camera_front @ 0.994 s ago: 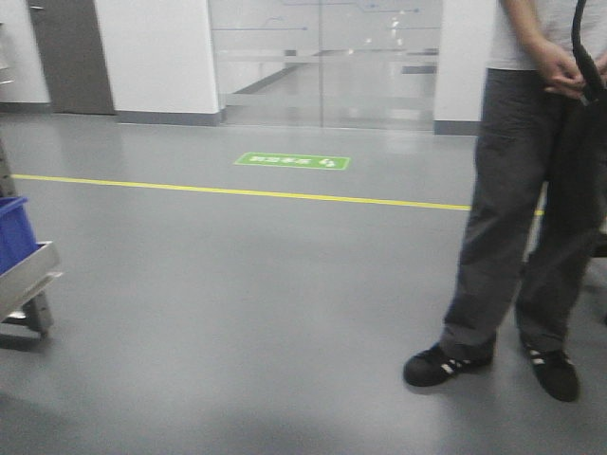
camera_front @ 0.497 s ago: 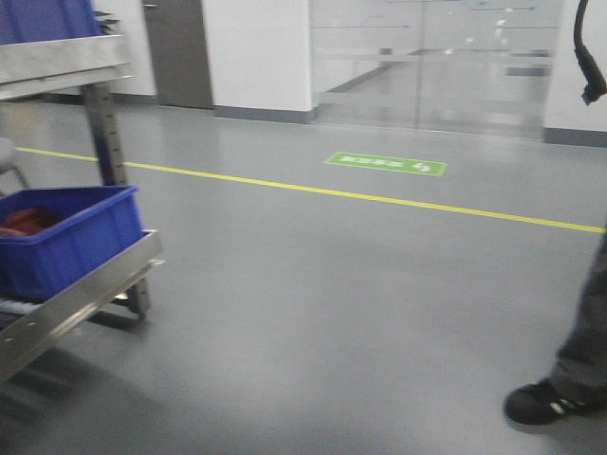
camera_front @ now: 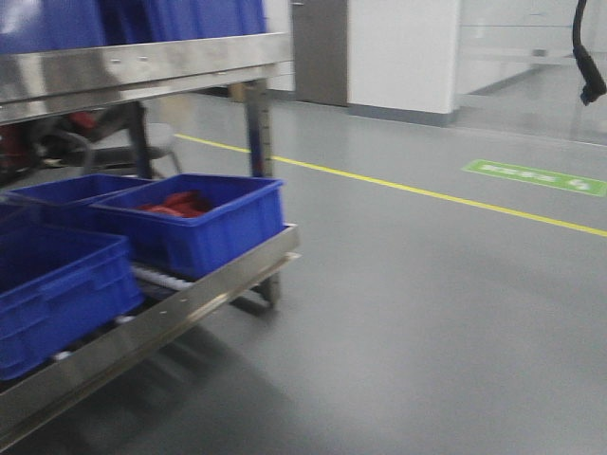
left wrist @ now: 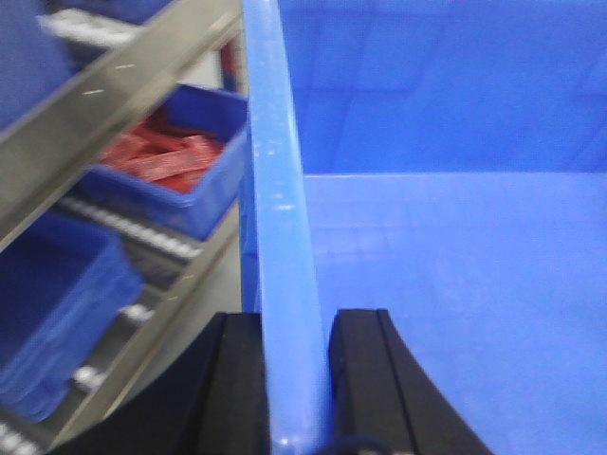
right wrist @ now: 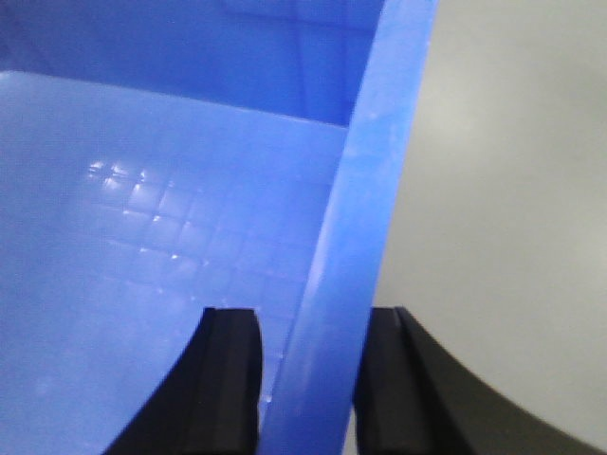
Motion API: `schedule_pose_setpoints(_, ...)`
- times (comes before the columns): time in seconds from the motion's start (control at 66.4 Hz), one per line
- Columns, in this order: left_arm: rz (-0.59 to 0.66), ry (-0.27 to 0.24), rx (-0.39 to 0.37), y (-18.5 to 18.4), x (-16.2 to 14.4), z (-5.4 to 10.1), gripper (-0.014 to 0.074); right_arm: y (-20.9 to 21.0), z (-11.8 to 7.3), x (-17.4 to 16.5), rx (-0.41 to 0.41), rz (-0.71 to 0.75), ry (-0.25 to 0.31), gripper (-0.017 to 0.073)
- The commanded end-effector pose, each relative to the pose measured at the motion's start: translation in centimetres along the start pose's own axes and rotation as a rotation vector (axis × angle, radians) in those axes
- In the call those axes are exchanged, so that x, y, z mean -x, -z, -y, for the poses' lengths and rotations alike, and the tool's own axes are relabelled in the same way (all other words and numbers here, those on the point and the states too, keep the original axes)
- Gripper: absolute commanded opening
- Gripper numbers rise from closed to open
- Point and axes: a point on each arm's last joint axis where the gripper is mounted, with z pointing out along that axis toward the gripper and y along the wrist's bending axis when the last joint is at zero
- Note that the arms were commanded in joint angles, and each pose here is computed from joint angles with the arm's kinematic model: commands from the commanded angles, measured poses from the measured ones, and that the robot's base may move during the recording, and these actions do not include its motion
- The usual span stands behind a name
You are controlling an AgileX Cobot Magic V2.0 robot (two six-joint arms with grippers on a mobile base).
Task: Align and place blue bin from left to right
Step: 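Carry the blue bin with both grippers toward the other shelving unit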
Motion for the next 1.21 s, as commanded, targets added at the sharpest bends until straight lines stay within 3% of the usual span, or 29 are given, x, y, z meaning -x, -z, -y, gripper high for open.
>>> schedule_pose_setpoints(0.0, 0.11, -0.012, -0.021, 1.99, 1.2, 0.22, -0.0111, 1.13, 0.29, 1.09, -0.018, 0.107, -0.003, -0.0069)
schedule_pose_setpoints(1.19, 0.11, -0.012, -0.021, 1.99, 1.2, 0.22, -0.0111, 1.13, 0.29, 1.09, -0.018, 0.107, -0.003, -0.0069)
